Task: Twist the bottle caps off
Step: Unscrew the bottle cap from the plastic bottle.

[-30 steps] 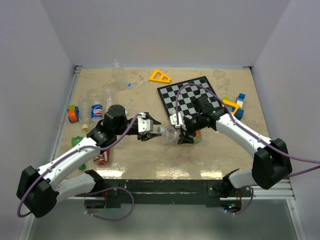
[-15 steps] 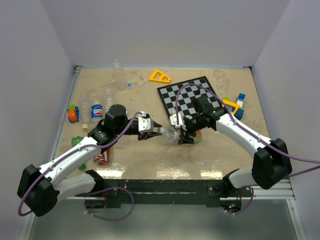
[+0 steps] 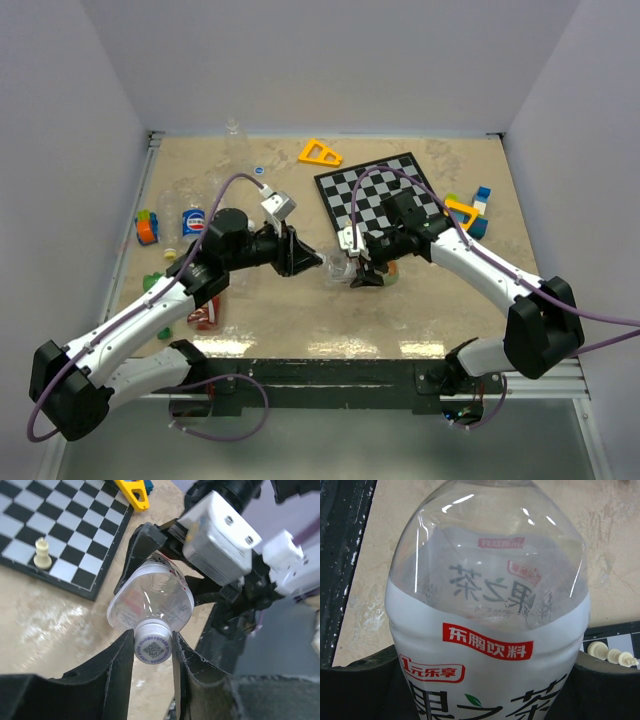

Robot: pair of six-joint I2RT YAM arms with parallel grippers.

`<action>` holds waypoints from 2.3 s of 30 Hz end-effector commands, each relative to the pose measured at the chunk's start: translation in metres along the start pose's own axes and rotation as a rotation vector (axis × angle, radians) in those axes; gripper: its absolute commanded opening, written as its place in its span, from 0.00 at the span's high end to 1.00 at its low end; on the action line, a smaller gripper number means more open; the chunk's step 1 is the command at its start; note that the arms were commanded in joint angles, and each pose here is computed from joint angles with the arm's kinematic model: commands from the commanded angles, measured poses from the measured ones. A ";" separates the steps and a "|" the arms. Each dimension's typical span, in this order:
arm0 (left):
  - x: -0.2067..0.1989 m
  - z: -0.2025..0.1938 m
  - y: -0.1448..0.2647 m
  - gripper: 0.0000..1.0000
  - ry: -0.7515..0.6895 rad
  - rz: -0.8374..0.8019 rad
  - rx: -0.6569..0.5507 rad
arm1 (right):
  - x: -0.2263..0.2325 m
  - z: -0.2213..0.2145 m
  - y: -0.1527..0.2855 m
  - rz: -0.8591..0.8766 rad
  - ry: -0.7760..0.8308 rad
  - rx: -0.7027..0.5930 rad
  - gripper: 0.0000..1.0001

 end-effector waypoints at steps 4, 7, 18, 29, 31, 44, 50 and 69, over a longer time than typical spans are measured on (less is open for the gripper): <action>-0.011 0.028 0.009 1.00 0.328 0.114 -0.095 | 0.002 0.001 0.004 -0.001 0.010 0.006 0.92; -0.011 0.030 0.010 1.00 0.320 0.128 -0.100 | 0.002 0.002 0.005 -0.004 0.011 0.005 0.92; -0.017 0.044 0.026 0.19 0.177 0.139 -0.141 | 0.002 0.002 0.005 -0.003 0.013 0.005 0.92; -0.020 0.059 0.065 0.00 -0.218 0.216 -0.219 | 0.002 0.003 0.005 -0.002 0.016 0.001 0.92; -0.020 0.062 0.070 0.00 -0.336 0.211 -0.233 | 0.003 0.002 0.005 -0.002 0.014 0.004 0.92; -0.018 0.051 0.060 0.00 -0.755 -0.009 -0.243 | 0.002 0.001 0.004 0.001 0.011 0.006 0.92; -0.010 0.039 0.045 0.04 -0.939 -0.133 -0.201 | 0.002 0.002 0.004 0.000 0.012 0.005 0.92; 0.011 0.021 -0.003 0.31 -0.849 -0.275 -0.091 | 0.002 0.002 0.005 -0.001 0.017 0.003 0.91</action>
Point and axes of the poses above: each gripper's point midway between its finger pads, its own y axis back along the fingers, its own x axis along the line the jaws close on, z = x × y, the point moved 10 cm from there along y, back along the fingers, and after that the axes turned 8 degrees about -y, right-handed, at the moved point
